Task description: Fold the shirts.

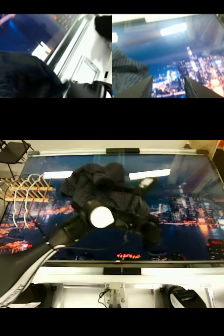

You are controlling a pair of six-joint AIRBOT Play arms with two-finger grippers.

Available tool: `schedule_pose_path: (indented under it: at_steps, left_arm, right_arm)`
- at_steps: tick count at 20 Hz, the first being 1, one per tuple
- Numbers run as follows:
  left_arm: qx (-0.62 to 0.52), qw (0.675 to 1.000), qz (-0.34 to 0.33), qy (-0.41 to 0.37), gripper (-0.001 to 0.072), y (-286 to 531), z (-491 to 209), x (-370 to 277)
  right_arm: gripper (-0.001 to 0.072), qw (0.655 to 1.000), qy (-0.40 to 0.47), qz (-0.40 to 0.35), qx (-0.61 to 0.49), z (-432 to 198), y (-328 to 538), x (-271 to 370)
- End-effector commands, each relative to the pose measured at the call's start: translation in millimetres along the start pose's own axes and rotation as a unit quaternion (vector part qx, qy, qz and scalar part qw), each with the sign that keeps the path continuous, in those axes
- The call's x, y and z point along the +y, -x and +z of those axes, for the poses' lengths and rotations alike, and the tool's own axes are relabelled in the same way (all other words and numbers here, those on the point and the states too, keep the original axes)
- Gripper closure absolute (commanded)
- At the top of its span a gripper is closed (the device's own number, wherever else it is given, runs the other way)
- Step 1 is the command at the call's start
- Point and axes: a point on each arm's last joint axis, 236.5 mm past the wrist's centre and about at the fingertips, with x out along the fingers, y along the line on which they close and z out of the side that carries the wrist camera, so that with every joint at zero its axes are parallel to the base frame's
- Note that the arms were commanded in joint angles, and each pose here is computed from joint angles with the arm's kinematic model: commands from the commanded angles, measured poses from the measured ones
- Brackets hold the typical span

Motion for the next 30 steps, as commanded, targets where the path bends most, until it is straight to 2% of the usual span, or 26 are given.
schedule_pose_path:
  at_steps: [1,2,3,4,7,9,11,14,17,19,23,24,25,26,27,28,29,30]
  left_arm:
    - [0.022,0.999,0.033,0.019,0.0032,8.6,-2.8,34.9]
    - [0.023,0.997,0.067,0.010,0.0032,37.1,10.4,63.1]
    - [0.017,0.993,0.113,0.004,0.0033,70.2,26.2,96.1]
    - [0.004,0.986,0.169,0.005,0.0032,111.4,43.8,135.4]
    - [-0.019,0.951,0.304,0.061,0.0032,222.5,58.0,246.3]
    - [0.009,0.929,0.336,0.153,0.0032,260.9,25.3,303.9]
    - [0.069,0.905,0.346,0.237,0.0034,276.4,-26.2,351.4]
    - [0.112,0.884,0.324,0.318,0.0034,264.5,-82.0,396.2]
    - [0.087,0.899,0.270,0.333,0.0033,221.4,-91.0,407.5]
    - [0.078,0.902,0.255,0.341,0.0033,194.9,-95.8,413.4]
    - [0.091,0.910,0.234,0.330,0.0039,154.7,-105.0,419.6]
    - [0.088,0.910,0.228,0.334,0.0065,148.5,-104.6,419.3]
    - [0.086,0.911,0.224,0.335,0.0227,144.8,-103.7,419.2]
    - [0.082,0.912,0.226,0.334,0.0420,144.7,-102.1,420.2]
    - [0.082,0.916,0.221,0.324,0.0574,144.9,-99.1,418.4]
    - [0.084,0.924,0.216,0.305,0.0651,146.5,-94.6,414.9]
    - [0.084,0.929,0.214,0.289,0.0652,150.6,-87.7,410.4]
    - [0.076,0.936,0.214,0.268,0.0653,158.4,-74.0,402.9]
  right_arm:
    - [0.0205,0.998,0.008,0.007,0.060,-21.5,-21.2,11.1]
    - [0.0204,0.996,0.014,0.021,0.090,-31.6,-36.3,23.2]
    - [0.0167,0.992,0.024,0.040,0.120,-42.2,-51.7,37.2]
    - [0.0035,0.986,0.040,0.062,0.152,-55.2,-71.4,53.8]
    - [0.0036,0.956,0.066,0.104,0.265,-110.7,-139.4,93.2]
    - [0.0036,0.929,0.086,0.115,0.342,-158.3,-185.3,108.6]
    - [0.0038,0.900,0.102,0.115,0.407,-205.7,-232.9,114.9]
    - [0.0038,0.849,0.025,0.165,0.501,-271.3,-276.6,133.7]
    - [0.0038,0.802,-0.060,0.211,0.556,-308.6,-300.7,135.2]
    - [0.0037,0.793,-0.082,0.212,0.566,-319.9,-312.4,127.2]
    - [0.0037,0.781,-0.065,0.221,0.581,-346.0,-322.1,135.6]
    - [0.0037,0.778,-0.055,0.227,0.584,-353.6,-324.0,141.4]
    - [0.0041,0.776,-0.045,0.232,0.584,-360.8,-326.6,148.5]
    - [0.0076,0.776,-0.033,0.241,0.581,-365.5,-327.8,155.9]
    - [0.0238,0.778,-0.015,0.252,0.576,-368.0,-327.8,163.9]
    - [0.0512,0.781,-0.007,0.257,0.570,-367.2,-328.4,170.3]
    - [0.0609,0.784,-0.004,0.260,0.564,-361.9,-328.8,175.6]
    - [0.0612,0.793,0.003,0.263,0.550,-349.1,-330.3,177.0]
